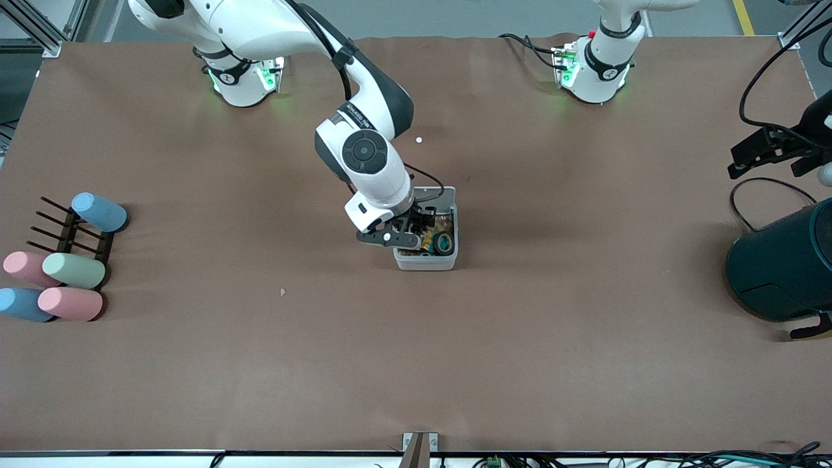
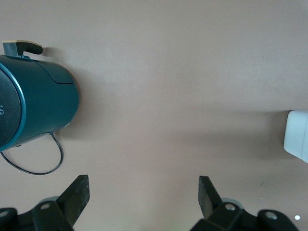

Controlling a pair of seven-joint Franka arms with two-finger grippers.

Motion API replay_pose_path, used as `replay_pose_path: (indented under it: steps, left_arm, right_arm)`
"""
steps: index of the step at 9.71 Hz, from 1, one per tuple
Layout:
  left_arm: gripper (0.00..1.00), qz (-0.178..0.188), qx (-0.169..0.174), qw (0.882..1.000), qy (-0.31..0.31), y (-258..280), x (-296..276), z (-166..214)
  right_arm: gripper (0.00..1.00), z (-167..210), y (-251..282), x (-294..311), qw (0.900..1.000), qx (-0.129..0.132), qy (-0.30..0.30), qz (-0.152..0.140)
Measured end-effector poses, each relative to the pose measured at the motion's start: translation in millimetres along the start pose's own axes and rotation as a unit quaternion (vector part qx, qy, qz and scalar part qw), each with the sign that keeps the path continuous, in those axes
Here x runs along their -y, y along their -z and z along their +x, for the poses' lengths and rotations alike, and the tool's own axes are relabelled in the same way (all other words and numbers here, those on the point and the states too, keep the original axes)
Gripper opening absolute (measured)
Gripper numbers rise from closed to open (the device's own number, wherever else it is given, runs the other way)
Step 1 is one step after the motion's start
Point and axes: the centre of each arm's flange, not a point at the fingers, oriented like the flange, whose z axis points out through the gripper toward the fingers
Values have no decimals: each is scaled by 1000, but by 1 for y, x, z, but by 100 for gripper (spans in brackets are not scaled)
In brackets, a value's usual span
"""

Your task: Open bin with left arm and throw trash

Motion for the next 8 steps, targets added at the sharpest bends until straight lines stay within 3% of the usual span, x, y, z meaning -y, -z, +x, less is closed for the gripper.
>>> replay_pose_path:
  steps: [3, 5, 8]
  left_arm:
    - [100, -1, 1, 1000, 6, -1, 7, 1]
    - [100, -1, 1, 1000, 6, -1, 6, 1]
    - [100, -1, 0, 1000, 6, 0, 6, 1]
  right_arm:
    - [70, 13, 40, -4, 1000, -17, -9, 10]
    - [74, 46, 129, -53, 999, -15, -39, -5]
    - [78, 70, 289, -188, 997, -13, -66, -24]
